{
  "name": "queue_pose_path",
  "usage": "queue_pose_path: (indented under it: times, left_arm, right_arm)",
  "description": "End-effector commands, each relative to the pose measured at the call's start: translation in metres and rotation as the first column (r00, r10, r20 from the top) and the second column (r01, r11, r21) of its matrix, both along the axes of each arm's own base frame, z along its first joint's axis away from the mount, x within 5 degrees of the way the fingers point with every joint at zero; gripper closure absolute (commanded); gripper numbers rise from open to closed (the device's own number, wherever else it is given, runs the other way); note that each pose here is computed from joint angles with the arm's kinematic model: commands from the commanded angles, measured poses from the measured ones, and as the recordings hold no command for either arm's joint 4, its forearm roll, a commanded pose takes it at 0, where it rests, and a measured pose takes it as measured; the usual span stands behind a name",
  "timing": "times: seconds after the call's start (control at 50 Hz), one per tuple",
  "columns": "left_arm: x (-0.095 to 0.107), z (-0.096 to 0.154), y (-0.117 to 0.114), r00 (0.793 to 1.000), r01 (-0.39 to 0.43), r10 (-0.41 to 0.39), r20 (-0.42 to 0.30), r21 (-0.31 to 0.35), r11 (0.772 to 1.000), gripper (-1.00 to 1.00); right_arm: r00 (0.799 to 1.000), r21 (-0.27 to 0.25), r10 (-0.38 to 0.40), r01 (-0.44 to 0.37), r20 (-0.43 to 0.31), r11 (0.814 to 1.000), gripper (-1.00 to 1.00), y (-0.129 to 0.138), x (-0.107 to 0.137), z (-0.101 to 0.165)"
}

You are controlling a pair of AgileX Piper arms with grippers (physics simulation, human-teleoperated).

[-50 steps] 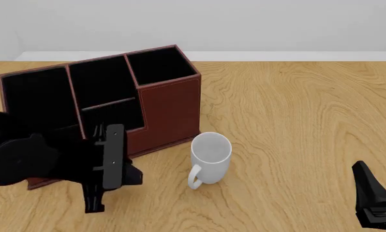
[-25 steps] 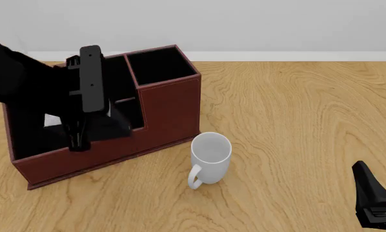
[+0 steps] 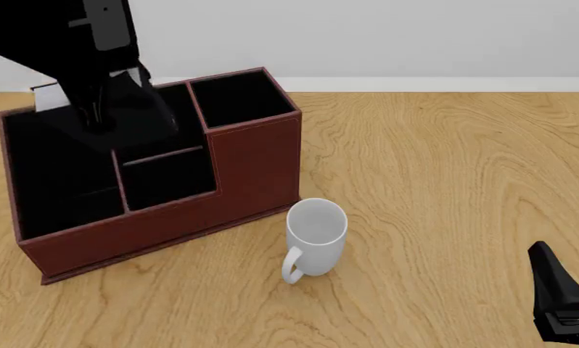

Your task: Pick up the book and place it in the front compartment of the caddy.

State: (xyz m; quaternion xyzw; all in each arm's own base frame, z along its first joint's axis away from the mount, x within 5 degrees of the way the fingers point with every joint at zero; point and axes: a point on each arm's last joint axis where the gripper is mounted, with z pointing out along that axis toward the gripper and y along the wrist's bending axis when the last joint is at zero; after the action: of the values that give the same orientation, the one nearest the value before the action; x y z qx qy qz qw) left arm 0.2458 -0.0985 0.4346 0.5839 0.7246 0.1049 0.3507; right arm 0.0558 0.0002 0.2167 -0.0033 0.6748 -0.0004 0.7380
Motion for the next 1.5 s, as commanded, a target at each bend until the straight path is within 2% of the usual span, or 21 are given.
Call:
queue_pose_path:
  times: [0.02, 0.22, 0.58, 0.9, 1.12, 1.22, 1.5]
  left_arm:
    - [0.013, 0.025, 0.007, 0.997, -0.012, 0.011, 0.073, 0.012, 1.000, 1.00]
    - [0.026, 0.028, 0.003, 0.996, -0.006, 0.005, 0.091, 0.015, 1.000, 1.00]
    - [0.050, 0.011, 0.006, 0.996, -0.029, 0.026, 0.086, 0.029, 0.999, 1.00]
    - [0.059, -0.005, 0.007, 0.997, -0.043, 0.041, 0.072, 0.029, 0.999, 1.00]
    - [0.065, -0.004, 0.001, 0.995, -0.048, 0.047, 0.089, 0.006, 0.999, 1.00]
    - [0.070, -0.016, 0.003, 0.995, -0.049, 0.047, 0.087, 0.017, 0.999, 1.00]
    - [0.080, -0.031, 0.002, 0.997, -0.051, 0.049, 0.064, 0.029, 0.998, 1.00]
  right_arm:
    - [1.000, 0.000, 0.000, 0.000, 0.000, 1.000, -1.00, 0.000, 0.000, 0.000]
    - [1.000, 0.000, 0.000, 0.000, 0.000, 1.000, -1.00, 0.000, 0.000, 0.000]
    - [1.000, 0.000, 0.000, 0.000, 0.000, 1.000, -1.00, 0.000, 0.000, 0.000]
    - [1.000, 0.000, 0.000, 0.000, 0.000, 1.000, -1.00, 0.000, 0.000, 0.000]
    - [1.000, 0.000, 0.000, 0.000, 0.000, 1.000, -1.00, 0.000, 0.000, 0.000]
    - [1.000, 0.000, 0.000, 0.000, 0.000, 1.000, -1.00, 0.000, 0.000, 0.000]
    - [1.000, 0.000, 0.000, 0.000, 0.000, 1.000, -1.00, 0.000, 0.000, 0.000]
